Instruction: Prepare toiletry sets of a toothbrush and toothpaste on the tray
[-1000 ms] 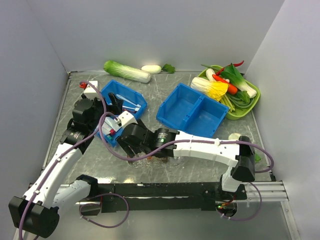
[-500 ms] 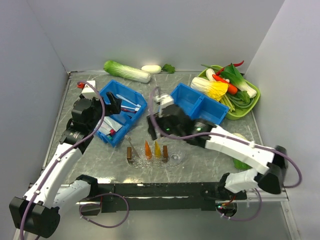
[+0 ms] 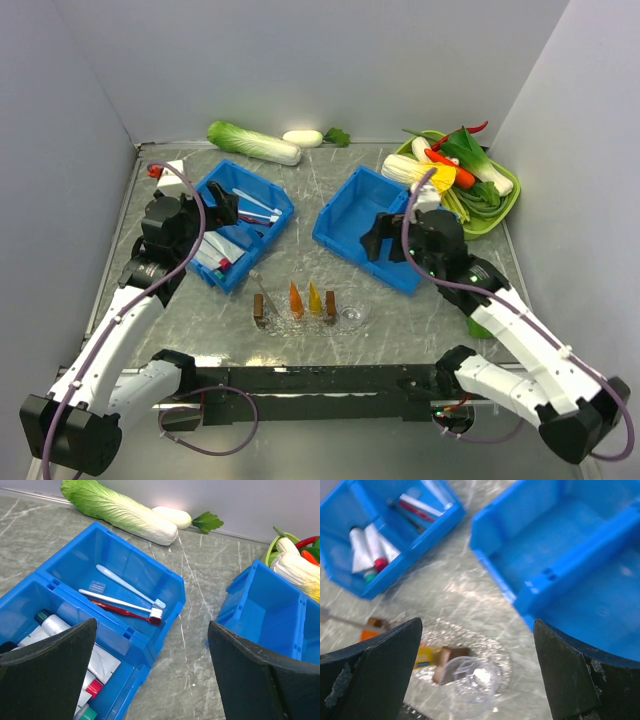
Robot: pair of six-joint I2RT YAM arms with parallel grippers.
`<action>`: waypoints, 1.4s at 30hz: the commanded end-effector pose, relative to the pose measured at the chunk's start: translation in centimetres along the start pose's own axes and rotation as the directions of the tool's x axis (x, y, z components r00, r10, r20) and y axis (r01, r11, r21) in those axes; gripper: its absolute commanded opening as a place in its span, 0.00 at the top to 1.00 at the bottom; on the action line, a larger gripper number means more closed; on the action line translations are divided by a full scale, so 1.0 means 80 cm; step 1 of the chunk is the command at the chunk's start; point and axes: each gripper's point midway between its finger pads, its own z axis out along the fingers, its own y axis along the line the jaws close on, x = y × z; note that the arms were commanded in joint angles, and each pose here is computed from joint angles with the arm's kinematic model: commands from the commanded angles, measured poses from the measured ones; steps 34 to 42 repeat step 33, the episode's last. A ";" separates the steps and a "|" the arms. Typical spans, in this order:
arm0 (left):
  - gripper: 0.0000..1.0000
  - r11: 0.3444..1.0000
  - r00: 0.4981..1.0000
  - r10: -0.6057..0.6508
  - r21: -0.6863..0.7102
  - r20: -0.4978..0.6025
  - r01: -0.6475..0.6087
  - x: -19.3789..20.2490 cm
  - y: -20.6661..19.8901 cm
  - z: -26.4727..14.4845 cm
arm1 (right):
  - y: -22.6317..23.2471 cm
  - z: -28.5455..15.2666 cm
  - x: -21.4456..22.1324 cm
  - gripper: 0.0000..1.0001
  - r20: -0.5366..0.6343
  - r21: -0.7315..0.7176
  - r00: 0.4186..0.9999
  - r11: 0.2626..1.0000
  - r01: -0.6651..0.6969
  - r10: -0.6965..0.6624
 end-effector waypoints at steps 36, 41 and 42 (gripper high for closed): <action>0.03 0.997 0.977 -0.031 0.076 0.211 0.015 -0.064 -0.018 -0.041 | -0.092 -0.096 -0.040 0.00 0.279 0.261 0.956 0.965 0.017 -0.092; 0.03 0.997 0.977 -0.031 0.076 0.211 0.015 -0.064 -0.018 -0.041 | -0.092 -0.096 -0.040 0.00 0.279 0.261 0.956 0.965 0.017 -0.092; 0.03 0.997 0.977 -0.031 0.076 0.211 0.015 -0.064 -0.018 -0.041 | -0.092 -0.096 -0.040 0.00 0.279 0.261 0.956 0.965 0.017 -0.092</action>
